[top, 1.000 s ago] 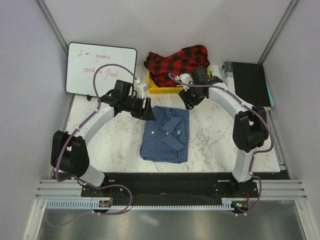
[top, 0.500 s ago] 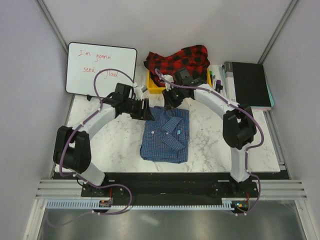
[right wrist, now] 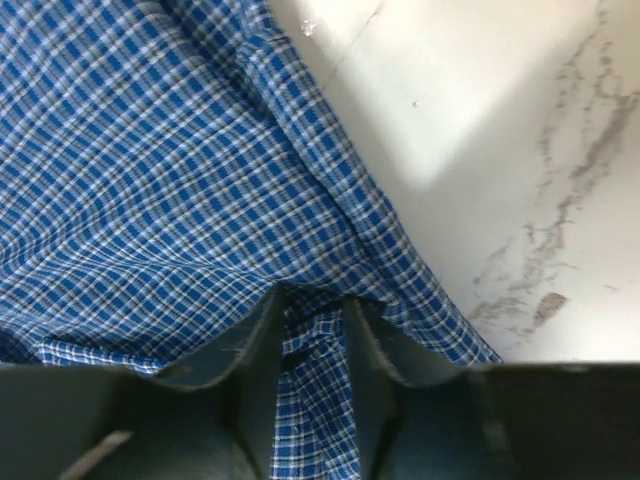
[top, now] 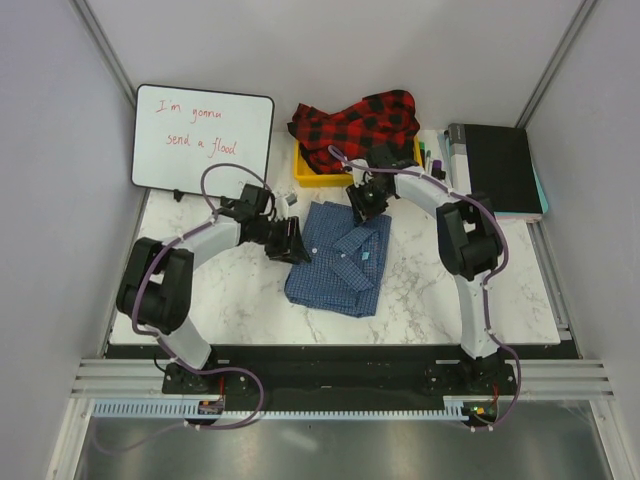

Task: Fold and stack the long sleeve shirts
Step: Fold the shirt

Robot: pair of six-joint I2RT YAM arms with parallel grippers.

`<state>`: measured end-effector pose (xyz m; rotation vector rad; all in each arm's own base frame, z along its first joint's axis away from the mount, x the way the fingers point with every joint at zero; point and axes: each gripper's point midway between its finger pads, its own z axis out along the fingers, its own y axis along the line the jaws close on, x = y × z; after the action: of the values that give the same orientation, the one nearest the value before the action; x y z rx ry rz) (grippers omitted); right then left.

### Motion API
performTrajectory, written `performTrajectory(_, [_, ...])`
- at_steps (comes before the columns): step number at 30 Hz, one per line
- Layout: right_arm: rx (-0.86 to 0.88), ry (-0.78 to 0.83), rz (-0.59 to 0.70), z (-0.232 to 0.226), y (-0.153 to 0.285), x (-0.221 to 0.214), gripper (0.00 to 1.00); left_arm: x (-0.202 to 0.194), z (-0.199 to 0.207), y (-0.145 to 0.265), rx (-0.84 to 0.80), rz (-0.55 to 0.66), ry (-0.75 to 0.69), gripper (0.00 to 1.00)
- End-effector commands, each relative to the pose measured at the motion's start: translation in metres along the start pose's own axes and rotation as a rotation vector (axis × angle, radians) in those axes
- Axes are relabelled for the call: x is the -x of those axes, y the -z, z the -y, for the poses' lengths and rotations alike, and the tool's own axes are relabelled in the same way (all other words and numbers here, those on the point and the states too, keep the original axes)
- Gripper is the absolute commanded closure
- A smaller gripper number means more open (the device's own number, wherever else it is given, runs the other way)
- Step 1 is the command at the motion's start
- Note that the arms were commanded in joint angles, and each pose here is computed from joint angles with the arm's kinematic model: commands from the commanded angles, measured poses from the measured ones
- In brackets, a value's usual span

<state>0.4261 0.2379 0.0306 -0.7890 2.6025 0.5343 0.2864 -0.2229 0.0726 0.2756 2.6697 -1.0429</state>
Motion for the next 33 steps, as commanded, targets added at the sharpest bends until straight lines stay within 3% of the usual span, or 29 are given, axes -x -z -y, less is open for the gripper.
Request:
performTrajectory(1, [-0.039, 0.064, 0.140, -0.011, 0.048, 0.045, 0.55, -0.004, 0.019, 0.003, -0.052, 0.031, -0.015, 0.49])
performTrajectory(7, [-0.098, 0.060, 0.188, -0.012, 0.087, 0.055, 0.45, -0.049, 0.017, -0.022, 0.091, -0.052, -0.066, 0.54])
performTrajectory(9, [-0.112, 0.022, 0.155, -0.007, 0.092, 0.045, 0.38, -0.073, 0.030, -0.035, 0.056, -0.120, -0.083, 0.55])
performTrajectory(14, [-0.121, -0.142, 0.077, 0.027, 0.103, 0.008, 0.38, -0.136, 0.137, -0.077, -0.141, -0.330, -0.275, 0.59])
performTrajectory(17, [-0.077, -0.222, 0.050, 0.037, 0.105, -0.014, 0.37, -0.140, 0.194, -0.094, -0.260, -0.363, -0.317, 0.58])
performTrajectory(20, [-0.040, -0.246, 0.023, 0.038, 0.102, -0.030, 0.37, -0.113, 0.239, -0.071, -0.437, -0.240, -0.349, 0.56])
performTrajectory(23, [-0.004, -0.268, 0.009, 0.033, 0.093, -0.035, 0.39, -0.104, 0.245, -0.023, -0.552, -0.146, -0.417, 0.54])
performTrajectory(24, [0.005, -0.278, -0.002, 0.034, 0.087, -0.037, 0.40, -0.097, 0.242, -0.011, -0.549, -0.108, -0.464, 0.53])
performTrajectory(27, [0.021, -0.308, -0.013, 0.038, 0.069, -0.040, 0.43, -0.058, 0.180, 0.009, -0.317, 0.007, -0.451, 0.53])
performTrajectory(28, [0.026, -0.309, -0.014, 0.039, 0.065, -0.040, 0.44, -0.040, 0.139, 0.017, -0.191, 0.016, -0.383, 0.52])
performTrajectory(31, [0.046, -0.336, -0.011, 0.040, 0.050, -0.041, 0.49, -0.004, 0.061, 0.024, 0.038, 0.035, -0.381, 0.48])
performTrajectory(33, [0.040, -0.341, -0.023, 0.044, 0.041, -0.044, 0.53, 0.006, 0.025, 0.026, 0.132, 0.008, -0.374, 0.47])
